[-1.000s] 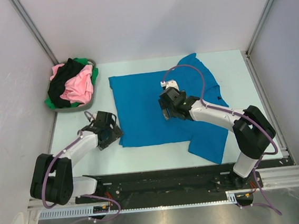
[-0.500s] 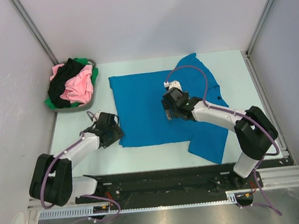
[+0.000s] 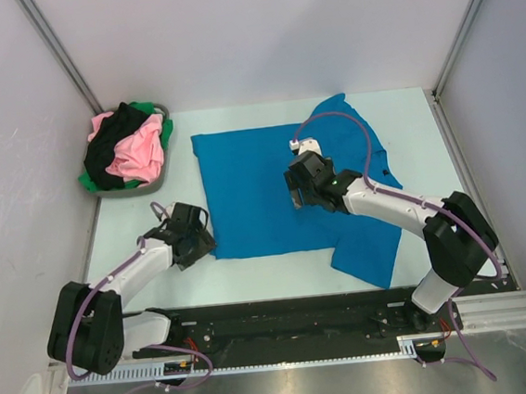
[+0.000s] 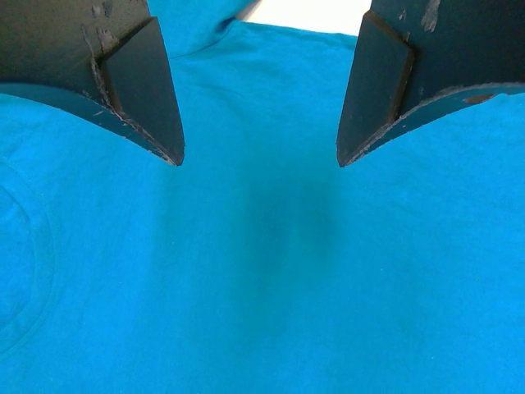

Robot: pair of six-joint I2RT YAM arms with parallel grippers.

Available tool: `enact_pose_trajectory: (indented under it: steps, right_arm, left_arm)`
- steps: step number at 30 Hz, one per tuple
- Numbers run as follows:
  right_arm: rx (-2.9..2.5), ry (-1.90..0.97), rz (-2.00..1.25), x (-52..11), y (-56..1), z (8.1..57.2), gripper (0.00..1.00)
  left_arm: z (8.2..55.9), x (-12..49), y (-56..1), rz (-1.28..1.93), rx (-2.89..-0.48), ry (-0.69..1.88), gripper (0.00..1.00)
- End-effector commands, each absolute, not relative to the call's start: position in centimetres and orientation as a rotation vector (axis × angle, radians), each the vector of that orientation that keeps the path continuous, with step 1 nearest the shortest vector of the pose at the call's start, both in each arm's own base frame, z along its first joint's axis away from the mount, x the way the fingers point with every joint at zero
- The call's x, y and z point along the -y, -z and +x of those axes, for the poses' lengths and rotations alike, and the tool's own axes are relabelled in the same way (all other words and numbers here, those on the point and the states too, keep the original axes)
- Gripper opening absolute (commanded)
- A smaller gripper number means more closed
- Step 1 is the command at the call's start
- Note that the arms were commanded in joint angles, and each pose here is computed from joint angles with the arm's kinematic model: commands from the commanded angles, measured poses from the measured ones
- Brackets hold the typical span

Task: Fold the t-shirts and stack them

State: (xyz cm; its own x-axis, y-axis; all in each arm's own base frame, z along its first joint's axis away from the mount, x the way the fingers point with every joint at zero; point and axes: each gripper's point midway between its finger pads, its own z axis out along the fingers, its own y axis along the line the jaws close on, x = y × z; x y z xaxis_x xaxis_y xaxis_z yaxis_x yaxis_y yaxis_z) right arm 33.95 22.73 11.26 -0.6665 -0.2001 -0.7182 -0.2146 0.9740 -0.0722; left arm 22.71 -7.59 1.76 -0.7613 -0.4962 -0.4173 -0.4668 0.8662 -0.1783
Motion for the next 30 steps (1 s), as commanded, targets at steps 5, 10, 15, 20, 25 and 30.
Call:
enact_pose_trajectory:
  steps: [5, 10, 15, 20, 25, 30]
  right_arm:
    - [-2.274, -0.072, -0.266, -23.0, -13.3, 33.7, 0.79]
    - [-2.280, -0.068, -0.271, -22.9, -13.1, 33.6, 0.79]
    - [-2.270, -0.071, -0.267, -22.9, -13.4, 33.6, 0.79]
    - [-2.270, -0.093, -0.260, -22.9, -13.4, 33.4, 0.79]
    - [-2.280, -0.108, -0.267, -22.9, -12.6, 33.0, 0.79]
    - [-2.280, -0.114, -0.274, -22.7, -12.5, 32.6, 0.79]
  left_arm:
    - [20.1, 6.6, 0.5, -0.742, -2.685, -0.033, 0.68]
    - [20.1, 6.6, 1.3, -0.734, -2.713, -0.057, 0.65]
    - [19.7, 6.4, 1.9, -0.698, -2.761, -0.107, 0.56]
    - [19.6, 6.4, 1.9, -0.673, -2.783, -0.125, 0.54]
    - [20.1, 7.3, 0.9, -0.624, -2.773, -0.132, 0.57]
    - [20.4, 8.4, 0.3, -0.615, -2.765, -0.115, 0.59]
